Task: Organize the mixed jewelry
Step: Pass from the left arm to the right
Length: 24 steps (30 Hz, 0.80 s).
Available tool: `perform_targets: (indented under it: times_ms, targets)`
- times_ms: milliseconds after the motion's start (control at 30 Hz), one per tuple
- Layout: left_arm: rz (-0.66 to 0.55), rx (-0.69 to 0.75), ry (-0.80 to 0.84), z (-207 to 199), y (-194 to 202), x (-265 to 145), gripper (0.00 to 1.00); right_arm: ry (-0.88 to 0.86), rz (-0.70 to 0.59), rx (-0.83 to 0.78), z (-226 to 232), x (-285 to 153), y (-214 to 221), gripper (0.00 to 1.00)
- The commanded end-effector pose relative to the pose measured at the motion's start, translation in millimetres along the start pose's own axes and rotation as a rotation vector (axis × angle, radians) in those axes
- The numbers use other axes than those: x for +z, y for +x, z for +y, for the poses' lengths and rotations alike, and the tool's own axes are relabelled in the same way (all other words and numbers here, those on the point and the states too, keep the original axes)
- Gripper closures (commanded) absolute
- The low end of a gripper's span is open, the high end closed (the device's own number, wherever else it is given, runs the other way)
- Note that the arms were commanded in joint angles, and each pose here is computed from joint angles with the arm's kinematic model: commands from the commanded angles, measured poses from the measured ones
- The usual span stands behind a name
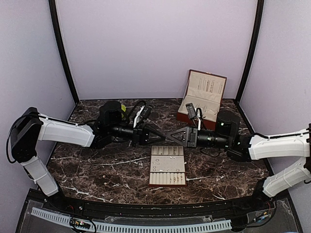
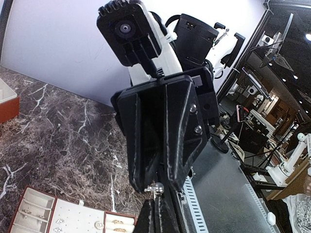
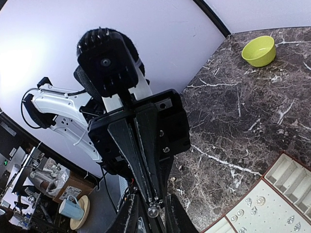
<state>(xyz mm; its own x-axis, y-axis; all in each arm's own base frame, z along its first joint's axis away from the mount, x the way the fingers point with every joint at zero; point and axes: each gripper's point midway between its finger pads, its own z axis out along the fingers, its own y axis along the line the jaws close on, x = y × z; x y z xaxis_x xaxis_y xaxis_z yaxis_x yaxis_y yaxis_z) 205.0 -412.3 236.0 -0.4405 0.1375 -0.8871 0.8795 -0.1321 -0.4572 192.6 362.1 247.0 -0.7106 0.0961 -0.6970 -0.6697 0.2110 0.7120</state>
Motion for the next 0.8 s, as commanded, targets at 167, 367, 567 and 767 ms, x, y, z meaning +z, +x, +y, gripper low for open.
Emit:
perform_targets:
  times_ms: [167, 367, 567, 767]
  targets:
    - [-0.032, 0.065, -0.011, -12.6, -13.9, -7.0, 1.00, -0.027, -0.001, -0.018, 9.7, 6.5, -3.0, 0.84]
    - [-0.031, 0.077, -0.031, -10.5, -12.9, -8.1, 1.00, -0.013, -0.019, -0.016, 8.9, 2.7, -5.1, 0.86]
    - [-0.027, 0.081, -0.039, -8.9, -12.0, -8.1, 1.00, -0.006, -0.043, -0.019, 10.4, -1.0, -9.5, 0.87]
    - [-0.029, 0.083, -0.042, -8.8, -12.6, -8.4, 1.00, 0.002, -0.040, -0.011, 6.9, -0.2, -7.6, 0.88]
